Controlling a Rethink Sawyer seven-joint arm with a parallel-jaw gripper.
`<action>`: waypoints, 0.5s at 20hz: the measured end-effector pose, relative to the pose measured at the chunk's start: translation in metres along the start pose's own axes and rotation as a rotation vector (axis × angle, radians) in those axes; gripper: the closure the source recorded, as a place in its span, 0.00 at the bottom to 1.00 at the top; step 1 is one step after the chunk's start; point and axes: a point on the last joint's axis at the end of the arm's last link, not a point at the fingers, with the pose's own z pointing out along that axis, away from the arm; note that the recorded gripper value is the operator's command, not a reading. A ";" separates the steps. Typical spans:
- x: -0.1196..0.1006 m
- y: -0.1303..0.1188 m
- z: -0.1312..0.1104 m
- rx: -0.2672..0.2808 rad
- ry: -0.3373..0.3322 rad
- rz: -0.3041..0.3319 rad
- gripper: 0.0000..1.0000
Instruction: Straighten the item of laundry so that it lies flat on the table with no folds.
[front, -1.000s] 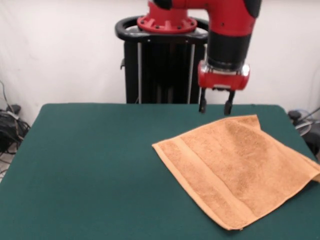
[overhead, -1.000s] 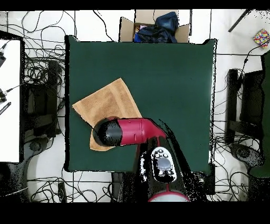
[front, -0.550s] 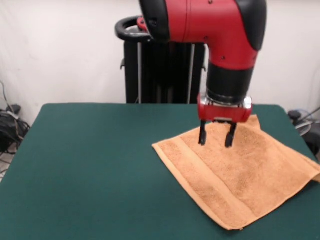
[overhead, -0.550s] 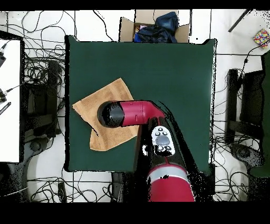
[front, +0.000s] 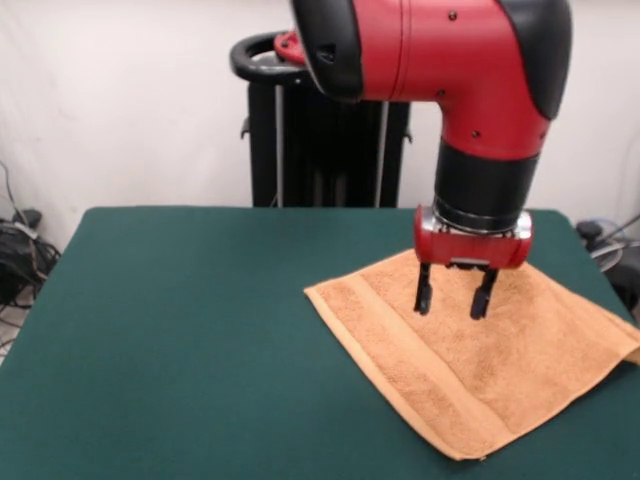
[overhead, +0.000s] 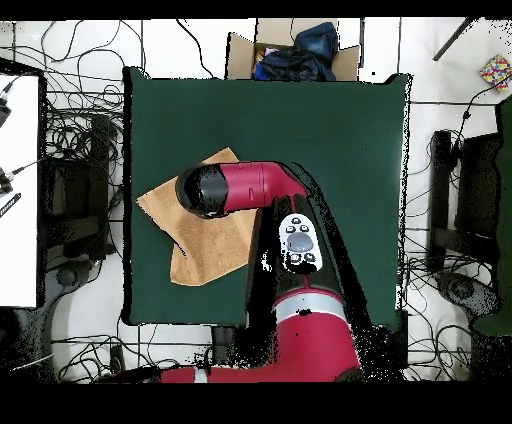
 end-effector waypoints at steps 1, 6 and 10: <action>-0.002 0.000 -0.002 -0.004 -0.003 0.001 0.00; -0.008 -0.012 -0.014 -0.014 -0.020 0.022 0.00; -0.012 -0.033 -0.027 -0.023 -0.034 0.054 0.00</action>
